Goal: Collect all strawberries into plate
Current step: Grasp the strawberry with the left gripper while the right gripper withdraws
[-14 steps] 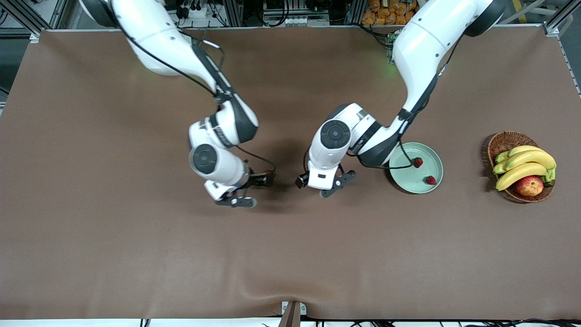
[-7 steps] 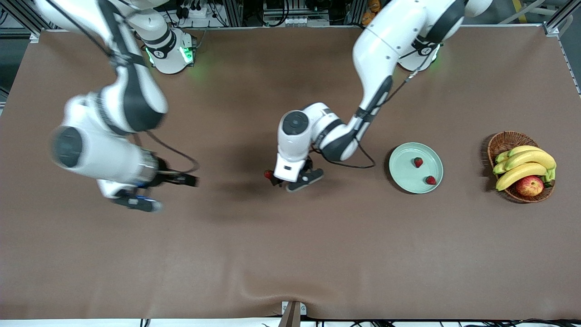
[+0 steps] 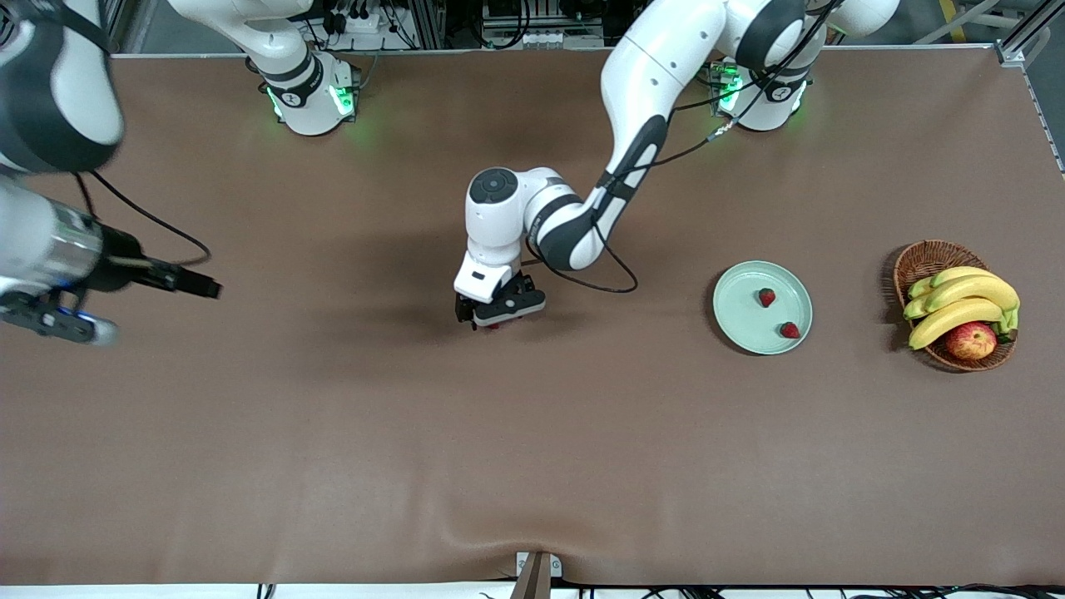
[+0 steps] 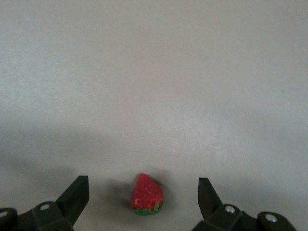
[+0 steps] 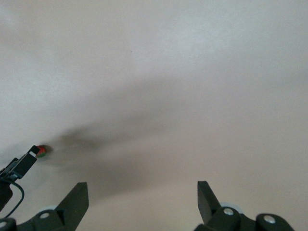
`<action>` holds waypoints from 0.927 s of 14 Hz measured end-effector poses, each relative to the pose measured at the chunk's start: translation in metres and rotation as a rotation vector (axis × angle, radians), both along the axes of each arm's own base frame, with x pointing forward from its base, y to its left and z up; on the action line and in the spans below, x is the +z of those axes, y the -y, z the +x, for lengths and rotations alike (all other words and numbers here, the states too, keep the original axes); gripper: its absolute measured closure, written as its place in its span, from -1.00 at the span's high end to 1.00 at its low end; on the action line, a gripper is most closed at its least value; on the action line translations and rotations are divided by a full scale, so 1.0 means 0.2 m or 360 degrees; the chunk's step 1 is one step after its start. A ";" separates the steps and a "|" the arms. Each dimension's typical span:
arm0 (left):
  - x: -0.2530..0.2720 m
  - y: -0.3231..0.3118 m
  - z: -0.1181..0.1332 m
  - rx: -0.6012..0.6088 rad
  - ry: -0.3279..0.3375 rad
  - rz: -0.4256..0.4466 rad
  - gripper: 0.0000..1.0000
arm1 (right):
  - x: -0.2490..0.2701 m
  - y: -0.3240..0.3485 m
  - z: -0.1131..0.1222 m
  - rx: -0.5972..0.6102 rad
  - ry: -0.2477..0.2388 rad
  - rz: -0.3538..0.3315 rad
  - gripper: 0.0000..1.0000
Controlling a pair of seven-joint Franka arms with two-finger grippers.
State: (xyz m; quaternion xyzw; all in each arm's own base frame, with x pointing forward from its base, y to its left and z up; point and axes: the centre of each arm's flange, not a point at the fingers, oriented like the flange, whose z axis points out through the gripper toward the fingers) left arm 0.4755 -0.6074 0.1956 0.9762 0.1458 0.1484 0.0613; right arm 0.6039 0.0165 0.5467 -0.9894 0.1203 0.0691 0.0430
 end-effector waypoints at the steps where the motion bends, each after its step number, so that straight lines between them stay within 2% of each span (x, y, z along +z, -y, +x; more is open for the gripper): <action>1: -0.02 0.02 -0.02 -0.0050 0.0027 0.0029 1.00 | 0.05 0.04 -0.02 0.0016 0.0010 -0.0004 1.00; 7: -0.05 0.00 -0.01 -0.0162 0.0060 0.0097 1.00 | 0.28 0.23 -0.19 0.0224 0.0022 -0.0076 1.00; 11: -0.09 0.01 -0.02 -0.0173 0.0059 0.0100 1.00 | 0.34 0.29 -0.26 0.0240 -0.0015 -0.0091 1.00; 13: -0.11 0.02 -0.03 -0.0181 0.0056 0.0104 0.99 | 0.33 0.27 -0.28 0.0252 -0.0063 -0.0087 1.00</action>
